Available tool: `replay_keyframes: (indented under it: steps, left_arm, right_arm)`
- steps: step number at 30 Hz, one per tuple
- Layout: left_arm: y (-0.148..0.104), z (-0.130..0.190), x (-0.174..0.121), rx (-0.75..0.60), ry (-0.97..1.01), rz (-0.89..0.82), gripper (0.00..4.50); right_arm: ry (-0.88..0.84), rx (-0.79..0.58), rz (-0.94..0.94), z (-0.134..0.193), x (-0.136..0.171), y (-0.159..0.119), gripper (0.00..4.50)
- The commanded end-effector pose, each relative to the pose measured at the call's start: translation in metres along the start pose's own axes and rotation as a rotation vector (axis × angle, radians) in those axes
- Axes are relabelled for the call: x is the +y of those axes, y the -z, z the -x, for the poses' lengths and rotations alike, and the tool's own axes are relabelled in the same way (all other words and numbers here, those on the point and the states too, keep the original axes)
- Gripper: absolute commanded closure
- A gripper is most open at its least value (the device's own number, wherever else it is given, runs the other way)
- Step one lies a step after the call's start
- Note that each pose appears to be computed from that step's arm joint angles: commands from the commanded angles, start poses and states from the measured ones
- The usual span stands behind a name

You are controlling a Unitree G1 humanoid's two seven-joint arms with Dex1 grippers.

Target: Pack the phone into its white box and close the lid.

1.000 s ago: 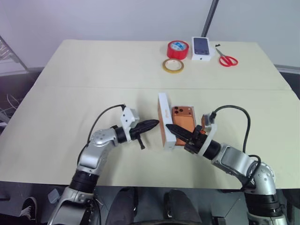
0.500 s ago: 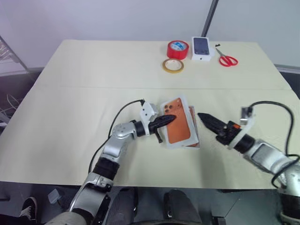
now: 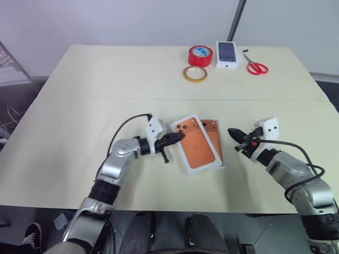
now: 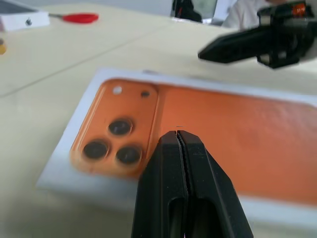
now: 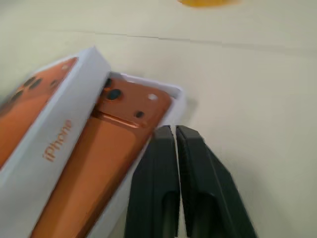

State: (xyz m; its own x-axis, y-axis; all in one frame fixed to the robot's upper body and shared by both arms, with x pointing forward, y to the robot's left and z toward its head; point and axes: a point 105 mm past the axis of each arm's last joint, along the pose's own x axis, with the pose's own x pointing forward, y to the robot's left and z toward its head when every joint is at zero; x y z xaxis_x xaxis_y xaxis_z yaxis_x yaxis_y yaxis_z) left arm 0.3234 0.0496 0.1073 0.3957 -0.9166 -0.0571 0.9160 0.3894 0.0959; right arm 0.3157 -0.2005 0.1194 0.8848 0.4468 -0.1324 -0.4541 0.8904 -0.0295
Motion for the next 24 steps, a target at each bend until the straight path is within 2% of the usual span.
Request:
replay_keyframes:
  steps: [1,6,9,11,15,24]
  left_arm:
    - [-0.01,0.019,-0.005,0.002,0.031,0.013,4.5]
    - [0.012,0.037,-0.014,0.103,0.046,0.068,4.5]
    - [0.033,0.04,-0.017,0.185,0.039,0.111,4.5]
    - [0.039,0.035,-0.015,0.184,0.003,0.12,4.5]
    - [0.038,0.017,-0.008,0.158,-0.061,0.082,4.5]
    - [0.029,-0.032,-0.013,0.094,-0.033,0.061,4.5]
  right_arm:
    - [-0.033,-0.056,0.095,-0.004,0.005,-0.015,4.43]
    - [-0.157,-0.042,0.179,-0.007,0.023,-0.012,4.43]
    - [-0.2,-0.026,0.191,-0.008,0.029,-0.008,4.43]
    - [-0.214,-0.01,0.195,-0.008,0.03,-0.004,4.43]
    - [-0.224,0.016,0.227,-0.007,0.03,0.003,4.43]
    - [-0.199,-0.003,0.207,-0.008,0.026,-0.001,4.43]
